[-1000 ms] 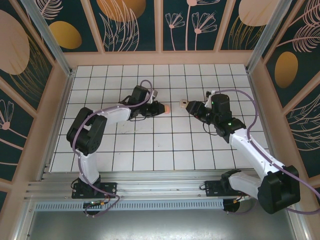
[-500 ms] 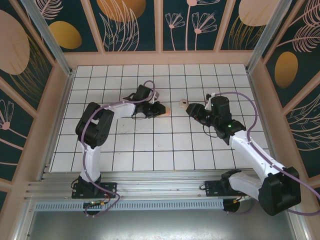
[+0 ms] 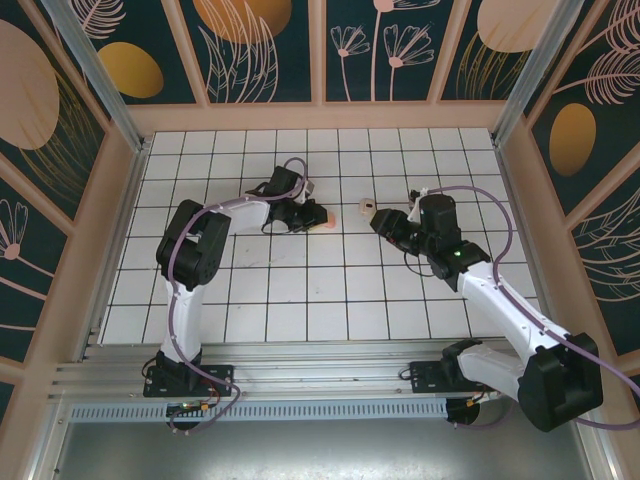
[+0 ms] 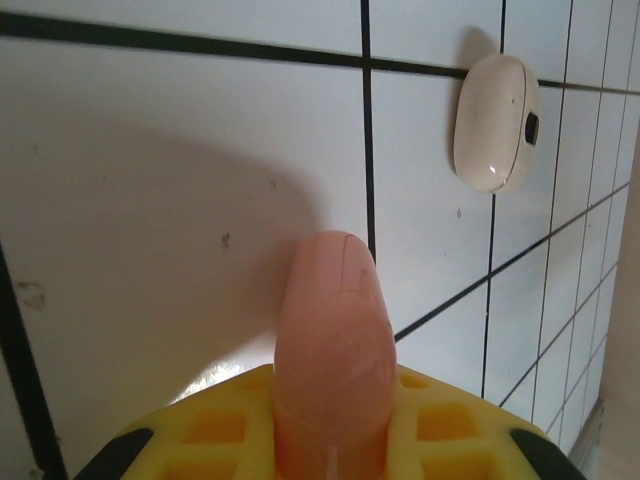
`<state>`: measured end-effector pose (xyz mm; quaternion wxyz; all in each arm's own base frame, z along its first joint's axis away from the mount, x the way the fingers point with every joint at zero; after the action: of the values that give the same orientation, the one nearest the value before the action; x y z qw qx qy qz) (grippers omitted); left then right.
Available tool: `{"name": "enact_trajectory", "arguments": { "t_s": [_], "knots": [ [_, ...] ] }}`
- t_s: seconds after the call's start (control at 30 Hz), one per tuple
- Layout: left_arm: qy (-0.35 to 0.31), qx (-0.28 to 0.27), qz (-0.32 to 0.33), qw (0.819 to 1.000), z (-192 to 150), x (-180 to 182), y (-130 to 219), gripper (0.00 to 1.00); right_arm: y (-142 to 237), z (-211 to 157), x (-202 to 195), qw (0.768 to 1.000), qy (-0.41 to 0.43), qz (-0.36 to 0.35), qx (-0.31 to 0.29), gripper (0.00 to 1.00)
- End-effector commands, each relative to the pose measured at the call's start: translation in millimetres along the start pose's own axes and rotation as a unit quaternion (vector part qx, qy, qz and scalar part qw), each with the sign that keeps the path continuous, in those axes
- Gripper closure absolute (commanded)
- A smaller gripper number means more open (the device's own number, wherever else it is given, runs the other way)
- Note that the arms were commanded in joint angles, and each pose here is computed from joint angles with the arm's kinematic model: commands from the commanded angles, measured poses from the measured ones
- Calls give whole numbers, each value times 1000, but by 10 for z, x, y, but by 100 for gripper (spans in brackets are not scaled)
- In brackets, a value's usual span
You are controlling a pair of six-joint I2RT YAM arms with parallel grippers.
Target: Insert wireless bluetooth earbuds into charging case
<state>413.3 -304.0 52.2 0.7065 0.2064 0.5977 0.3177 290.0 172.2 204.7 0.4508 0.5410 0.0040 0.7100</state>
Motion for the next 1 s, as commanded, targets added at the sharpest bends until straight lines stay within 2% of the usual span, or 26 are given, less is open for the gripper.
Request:
{"name": "enact_trajectory", "arguments": {
  "t_s": [0.0, 0.3, 0.43, 0.63, 0.73, 0.8, 0.9, 0.93, 0.97],
  "knots": [
    [0, 9, 16, 1000, -8, 90, -24, 76, 36, 32, 33, 1000, 1, 5, -19, 55],
    [-26, -2, 71, 997, 86, 197, 131, 58, 65, 40, 42, 1000, 3, 5, -25, 52],
    [-41, -19, 99, 994, 158, 226, 283, 55, 82, 43, 63, 1000, 9, 8, -26, 52],
    [-67, -55, 152, 985, 287, 265, 664, 50, 98, 115, -11, 999, 28, -14, -44, 51],
    [-71, -101, 166, 978, 344, 242, 975, 47, 105, 199, -108, 996, 45, -37, -66, 47],
    [-69, -142, 180, 971, 384, 271, 1250, 42, 95, 267, -214, 993, 62, -57, -84, 41],
    [-61, -198, 214, 955, 437, 437, 1665, 36, 78, 380, -412, 987, 81, -85, -109, 38],
    [-58, -220, 221, 948, 451, 485, 1838, 34, 69, 414, -482, 986, 84, -93, -114, 11],
    [-48, -242, 227, 942, 460, 596, 1989, 32, 65, 471, -571, 984, 86, -103, -121, 1]
  ]
}}
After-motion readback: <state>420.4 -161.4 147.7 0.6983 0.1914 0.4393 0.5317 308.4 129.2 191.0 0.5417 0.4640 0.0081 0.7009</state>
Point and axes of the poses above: each hand's point on the last joint's axis, 136 mm out from that joint toward the fingers, its own y axis back along the fingers, its own x axis along the line the jaws close on, z = x × y, the point moved 2 cm from there along y, back along the fingers, and after that the axes turned 2 degrees about -y, right-handed, at the moved point
